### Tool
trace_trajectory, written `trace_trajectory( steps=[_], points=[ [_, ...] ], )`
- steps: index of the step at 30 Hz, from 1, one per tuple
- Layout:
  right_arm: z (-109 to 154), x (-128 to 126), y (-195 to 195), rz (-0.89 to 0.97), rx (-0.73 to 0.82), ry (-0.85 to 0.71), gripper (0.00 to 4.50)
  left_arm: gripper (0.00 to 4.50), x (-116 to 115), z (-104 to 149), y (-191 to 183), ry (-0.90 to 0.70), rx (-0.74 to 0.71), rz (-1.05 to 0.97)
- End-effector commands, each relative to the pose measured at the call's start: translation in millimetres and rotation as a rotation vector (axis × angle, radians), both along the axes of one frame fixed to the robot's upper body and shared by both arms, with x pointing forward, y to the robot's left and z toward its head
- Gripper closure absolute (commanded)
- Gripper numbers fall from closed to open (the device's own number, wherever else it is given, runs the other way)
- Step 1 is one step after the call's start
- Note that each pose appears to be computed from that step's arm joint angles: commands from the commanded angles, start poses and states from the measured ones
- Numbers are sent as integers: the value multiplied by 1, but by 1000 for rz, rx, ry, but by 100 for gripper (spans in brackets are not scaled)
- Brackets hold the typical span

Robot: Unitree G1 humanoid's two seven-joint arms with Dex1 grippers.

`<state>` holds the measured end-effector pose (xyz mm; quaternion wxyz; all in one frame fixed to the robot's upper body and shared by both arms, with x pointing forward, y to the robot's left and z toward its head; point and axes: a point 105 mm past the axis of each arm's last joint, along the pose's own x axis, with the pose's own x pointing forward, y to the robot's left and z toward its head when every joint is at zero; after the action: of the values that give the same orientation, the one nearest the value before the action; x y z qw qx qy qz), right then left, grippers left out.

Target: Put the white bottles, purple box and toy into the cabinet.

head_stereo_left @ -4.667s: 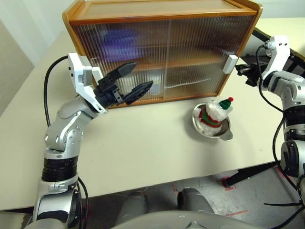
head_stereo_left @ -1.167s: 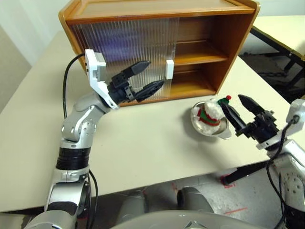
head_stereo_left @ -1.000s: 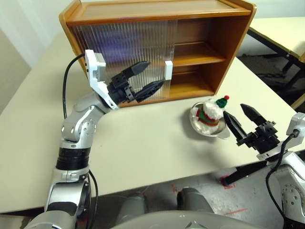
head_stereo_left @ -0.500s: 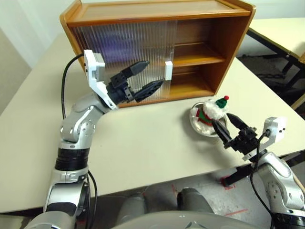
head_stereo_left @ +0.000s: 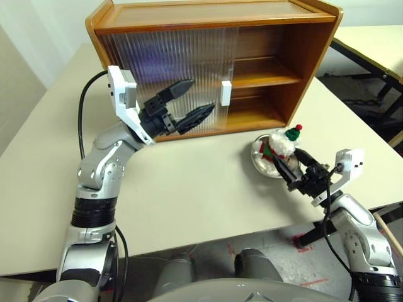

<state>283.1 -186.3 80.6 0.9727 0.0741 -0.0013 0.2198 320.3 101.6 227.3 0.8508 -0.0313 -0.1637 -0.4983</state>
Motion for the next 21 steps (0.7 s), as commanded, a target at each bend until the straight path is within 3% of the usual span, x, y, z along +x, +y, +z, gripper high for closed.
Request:
trace_trajectory(
  steps=[1, 3, 6, 14, 16, 21],
  points=[
    [11, 2, 2, 8, 5, -20, 3, 0, -2, 2, 1, -12, 9, 9],
    [13, 2, 2, 8, 6, -20, 3, 0, -2, 2, 1, -14, 8, 9],
    [13, 2, 3, 8, 10, -15, 65, 0, -2, 2, 1, -15, 6, 8],
    [17, 0, -3, 9, 14, -19, 371, 0, -1, 2, -2, -14, 4, -5],
    [20, 0, -5, 6, 16, -29, 422, 0, -1, 1, -3, -13, 3, -9],
    [41, 1, -7, 15, 32, -92, 441, 0, 0, 0, -5, -10, 1, -20]
  ],
)
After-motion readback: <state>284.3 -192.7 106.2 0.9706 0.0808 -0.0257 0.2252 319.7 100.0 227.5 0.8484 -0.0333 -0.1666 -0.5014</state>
